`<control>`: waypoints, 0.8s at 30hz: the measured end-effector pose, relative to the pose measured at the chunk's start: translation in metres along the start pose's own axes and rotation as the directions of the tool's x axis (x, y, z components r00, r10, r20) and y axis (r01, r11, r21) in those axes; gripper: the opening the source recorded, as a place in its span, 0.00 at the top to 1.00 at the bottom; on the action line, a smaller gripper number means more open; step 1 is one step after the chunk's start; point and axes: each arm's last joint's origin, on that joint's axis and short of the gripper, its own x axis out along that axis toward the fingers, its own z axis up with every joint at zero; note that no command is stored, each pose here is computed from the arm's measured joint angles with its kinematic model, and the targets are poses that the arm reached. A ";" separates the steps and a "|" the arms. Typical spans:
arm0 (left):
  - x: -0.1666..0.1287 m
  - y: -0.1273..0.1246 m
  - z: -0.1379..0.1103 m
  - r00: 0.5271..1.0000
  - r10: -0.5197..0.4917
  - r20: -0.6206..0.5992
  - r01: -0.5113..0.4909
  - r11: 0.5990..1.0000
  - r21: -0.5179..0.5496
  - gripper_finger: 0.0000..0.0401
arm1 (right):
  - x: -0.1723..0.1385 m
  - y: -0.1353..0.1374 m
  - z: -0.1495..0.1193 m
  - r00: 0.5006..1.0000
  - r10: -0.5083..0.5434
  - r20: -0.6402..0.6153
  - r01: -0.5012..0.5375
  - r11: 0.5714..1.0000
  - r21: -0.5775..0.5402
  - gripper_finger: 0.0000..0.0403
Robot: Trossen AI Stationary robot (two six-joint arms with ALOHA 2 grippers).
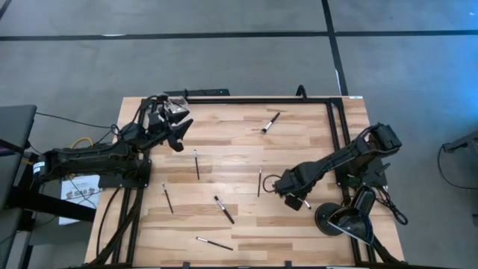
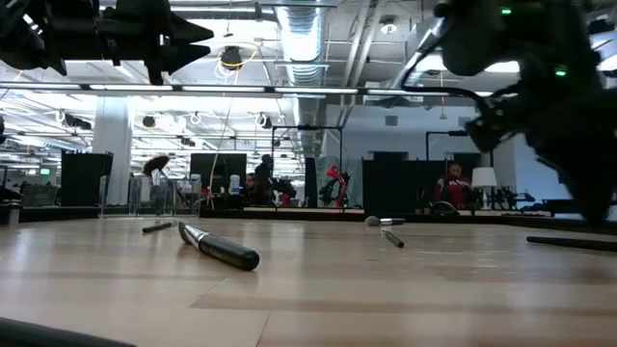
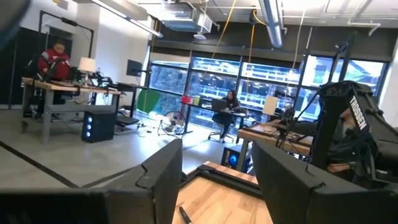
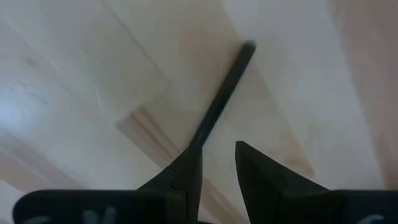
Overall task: Put items in baskets/containers
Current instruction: Put the eyeshadow brush into the transparent bin
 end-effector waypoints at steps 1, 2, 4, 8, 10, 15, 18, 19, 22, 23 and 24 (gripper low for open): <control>0.000 -0.001 0.000 1.000 -0.004 -0.001 0.004 1.000 0.000 0.53 | 0.002 0.001 -0.003 1.000 -0.007 -0.004 0.007 1.000 0.004 0.78; 0.000 -0.001 0.000 1.000 -0.005 -0.001 0.005 1.000 -0.001 0.53 | 0.003 0.002 -0.006 1.000 -0.012 -0.004 0.012 1.000 0.006 0.78; 0.000 -0.001 0.000 1.000 -0.006 -0.001 0.006 1.000 -0.001 0.53 | 0.006 0.006 -0.010 1.000 0.000 0.008 0.000 1.000 0.006 0.78; 0.000 -0.001 0.000 1.000 -0.006 -0.001 0.006 1.000 -0.005 0.53 | 0.007 0.015 -0.013 0.998 0.036 0.044 -0.036 0.999 -0.003 0.78; 0.000 -0.001 0.000 1.000 -0.006 -0.001 0.006 1.000 -0.008 0.53 | 0.007 0.017 -0.013 0.997 0.040 0.067 -0.040 0.999 0.001 0.78; 0.000 -0.001 0.000 1.000 -0.006 -0.001 0.006 0.999 -0.032 0.53 | 0.007 0.017 -0.015 0.996 0.015 0.091 -0.017 1.000 0.020 0.78; 0.000 -0.002 0.000 1.000 -0.014 -0.003 0.014 0.999 -0.037 0.53 | 0.007 0.016 -0.015 0.996 0.008 0.088 -0.010 1.000 0.023 0.78; 0.000 -0.003 0.000 1.000 -0.019 -0.003 0.018 0.999 -0.039 0.53 | 0.007 0.016 -0.015 0.996 0.004 0.086 -0.006 1.000 0.022 0.78; -0.001 -0.005 0.000 1.000 -0.031 -0.004 0.031 0.999 -0.042 0.53 | 0.008 0.016 -0.018 0.997 -0.012 0.082 0.010 0.999 0.031 0.78; -0.001 -0.005 -0.001 0.999 -0.032 -0.004 0.032 0.999 -0.042 0.53 | 0.008 0.015 -0.018 0.996 -0.023 0.088 0.020 0.999 0.034 0.78; -0.001 -0.005 -0.001 0.999 -0.033 -0.004 0.033 0.999 -0.042 0.53 | 0.008 0.016 -0.019 0.995 -0.031 0.099 0.027 0.999 0.036 0.78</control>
